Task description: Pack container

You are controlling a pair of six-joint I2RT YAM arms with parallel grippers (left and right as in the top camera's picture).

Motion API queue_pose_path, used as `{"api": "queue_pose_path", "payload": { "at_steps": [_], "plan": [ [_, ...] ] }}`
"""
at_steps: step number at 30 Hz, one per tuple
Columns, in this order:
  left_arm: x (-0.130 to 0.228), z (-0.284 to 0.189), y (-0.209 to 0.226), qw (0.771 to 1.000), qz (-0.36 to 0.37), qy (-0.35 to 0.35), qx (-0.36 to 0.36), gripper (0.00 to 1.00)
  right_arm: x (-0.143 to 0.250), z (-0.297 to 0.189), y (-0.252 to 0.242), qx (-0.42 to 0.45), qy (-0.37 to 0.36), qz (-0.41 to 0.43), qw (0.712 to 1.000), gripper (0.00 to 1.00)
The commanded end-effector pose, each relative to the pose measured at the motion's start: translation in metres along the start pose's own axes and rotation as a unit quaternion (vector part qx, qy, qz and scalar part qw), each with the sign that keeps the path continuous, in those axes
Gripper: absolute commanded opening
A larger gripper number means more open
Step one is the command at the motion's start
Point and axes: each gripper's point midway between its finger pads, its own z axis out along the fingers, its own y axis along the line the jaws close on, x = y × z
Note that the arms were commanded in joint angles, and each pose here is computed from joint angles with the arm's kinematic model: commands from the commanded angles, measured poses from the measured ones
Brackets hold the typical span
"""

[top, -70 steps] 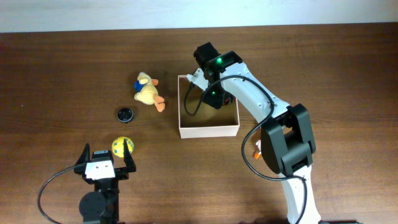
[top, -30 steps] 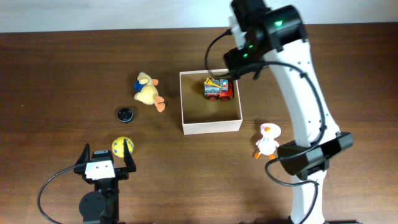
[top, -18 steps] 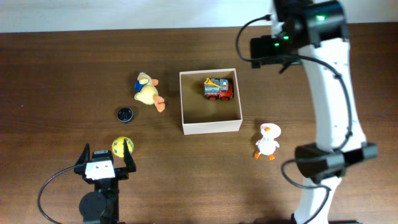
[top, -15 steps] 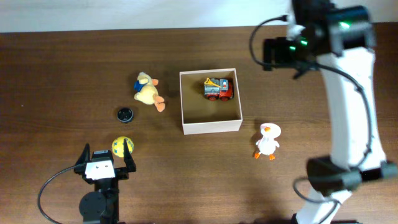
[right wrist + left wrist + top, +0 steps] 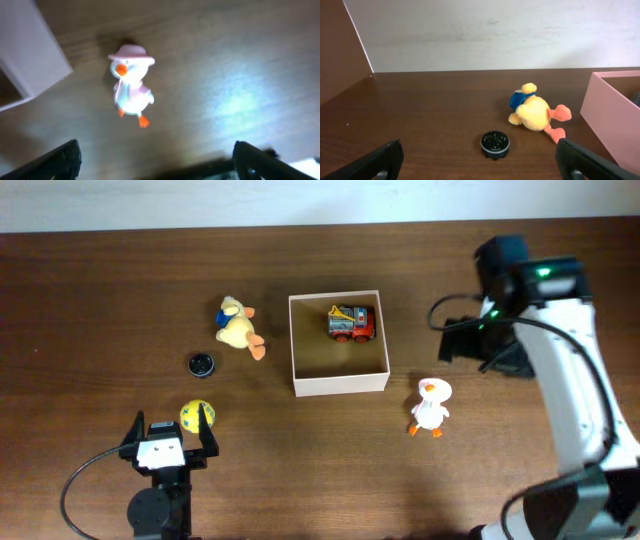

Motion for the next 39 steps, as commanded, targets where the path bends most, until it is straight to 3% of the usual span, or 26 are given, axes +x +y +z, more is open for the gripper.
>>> {"api": "queue_pose_path", "payload": {
  "at_steps": [1,13,23,30,39],
  "plan": [
    [0.002,0.0,0.0,1.0,-0.005,0.0,0.001,0.99,0.013,0.042,-0.006,0.023,0.033,0.026,0.999,0.99],
    [0.002,0.0,0.0,1.0,-0.005,0.0,0.001,0.99,0.031,0.135,-0.005,0.022,0.036,0.041,0.998,0.99],
    [0.002,0.0,0.0,1.0,-0.005,0.0,0.001,0.99,0.021,0.15,0.005,-0.007,0.008,0.043,0.999,0.99],
    [0.002,0.0,0.0,1.0,-0.005,0.0,0.001,0.99,0.02,0.16,0.029,-0.075,0.005,0.043,0.996,0.89],
    [0.002,0.0,0.0,1.0,-0.005,0.0,0.001,0.99,0.029,0.17,0.028,-0.076,0.013,0.043,0.996,0.7]
  ]
}}
